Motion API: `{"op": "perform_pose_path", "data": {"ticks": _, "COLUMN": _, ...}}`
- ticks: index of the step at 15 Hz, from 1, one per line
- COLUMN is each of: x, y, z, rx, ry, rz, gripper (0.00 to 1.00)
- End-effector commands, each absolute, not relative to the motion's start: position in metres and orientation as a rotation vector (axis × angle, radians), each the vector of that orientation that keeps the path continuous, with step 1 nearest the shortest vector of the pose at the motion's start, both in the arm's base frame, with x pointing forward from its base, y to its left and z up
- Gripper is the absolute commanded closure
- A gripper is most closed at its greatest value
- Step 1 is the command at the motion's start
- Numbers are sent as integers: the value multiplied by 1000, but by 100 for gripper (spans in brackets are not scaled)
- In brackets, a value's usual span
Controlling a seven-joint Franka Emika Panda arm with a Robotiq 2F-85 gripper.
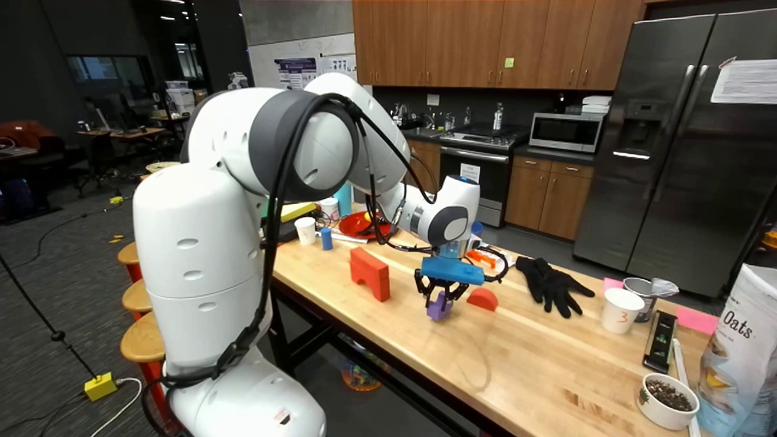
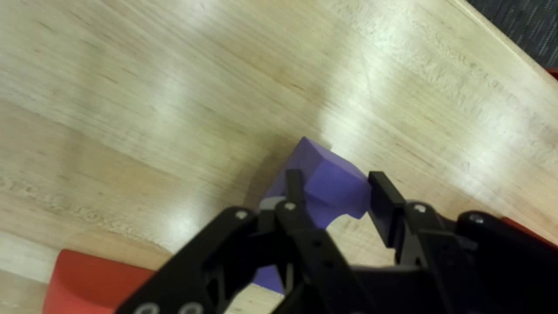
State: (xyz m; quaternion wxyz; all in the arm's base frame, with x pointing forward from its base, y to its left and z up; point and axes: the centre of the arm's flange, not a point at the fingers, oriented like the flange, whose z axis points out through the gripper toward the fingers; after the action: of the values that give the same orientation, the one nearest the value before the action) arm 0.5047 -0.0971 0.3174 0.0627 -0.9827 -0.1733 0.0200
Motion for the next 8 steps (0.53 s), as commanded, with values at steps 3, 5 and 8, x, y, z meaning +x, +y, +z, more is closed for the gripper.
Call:
{"op": "perform_pose_path", "data": {"ticks": 3, "x": 482, "y": -110, "z": 363, "rx": -3066, "ry": -509, "rz": -8, "gripper": 84}}
{"op": "perform_pose_path", "data": {"ticks": 5, "x": 479, "y": -109, "z": 375, "rx": -3075, "ry": -569, "rz": -54, "gripper": 84}}
{"op": "perform_pose_path", "data": {"ticks": 8, "x": 480, "y": -108, "z": 383, "rx": -3089, "ry": -645, "rz": -118, "gripper": 84}}
